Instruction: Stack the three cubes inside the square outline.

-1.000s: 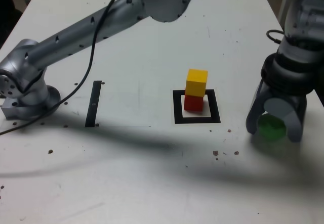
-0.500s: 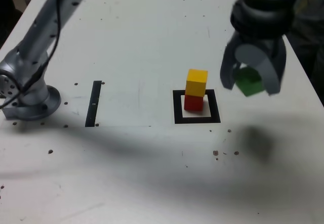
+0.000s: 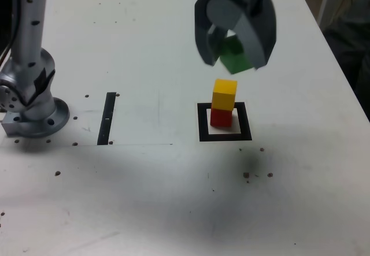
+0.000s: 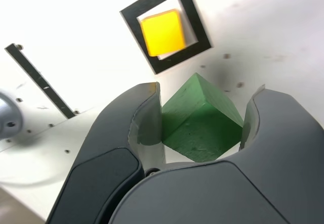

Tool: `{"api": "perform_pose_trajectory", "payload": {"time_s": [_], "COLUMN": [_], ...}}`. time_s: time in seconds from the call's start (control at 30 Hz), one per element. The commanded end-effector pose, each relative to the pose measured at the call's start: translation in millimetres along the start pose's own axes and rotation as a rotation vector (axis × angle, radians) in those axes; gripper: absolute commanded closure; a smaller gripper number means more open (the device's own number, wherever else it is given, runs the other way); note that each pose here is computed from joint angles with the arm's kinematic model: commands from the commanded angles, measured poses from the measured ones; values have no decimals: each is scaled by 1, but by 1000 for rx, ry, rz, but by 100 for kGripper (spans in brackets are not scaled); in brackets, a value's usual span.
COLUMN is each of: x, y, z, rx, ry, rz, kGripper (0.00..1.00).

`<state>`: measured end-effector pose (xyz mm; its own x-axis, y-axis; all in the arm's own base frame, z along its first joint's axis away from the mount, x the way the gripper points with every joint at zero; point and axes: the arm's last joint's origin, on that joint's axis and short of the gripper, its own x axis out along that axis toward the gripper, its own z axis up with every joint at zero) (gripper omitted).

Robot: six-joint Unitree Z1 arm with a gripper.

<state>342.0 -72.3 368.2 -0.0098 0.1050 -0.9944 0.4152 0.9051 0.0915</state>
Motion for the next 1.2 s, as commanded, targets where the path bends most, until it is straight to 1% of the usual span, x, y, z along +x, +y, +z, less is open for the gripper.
{"api": "perform_pose_trajectory", "payload": {"time_s": [0.0,0.17,0.33,0.43,0.63,0.87,1.17], "x": [5,15,24,30,41,43,53], "y": [2,9,17,23,31,39,47], "z": [-3,-6,-6,-5,0,-2,-8], "rx": [2,11,16,15,16,1,-5], "ry": [27,58,77,86,92,86,110], "rz": [-6,-7,-2,-6,-26,-54,-69], "kGripper": [84,84,84,84,84,84,84]}}
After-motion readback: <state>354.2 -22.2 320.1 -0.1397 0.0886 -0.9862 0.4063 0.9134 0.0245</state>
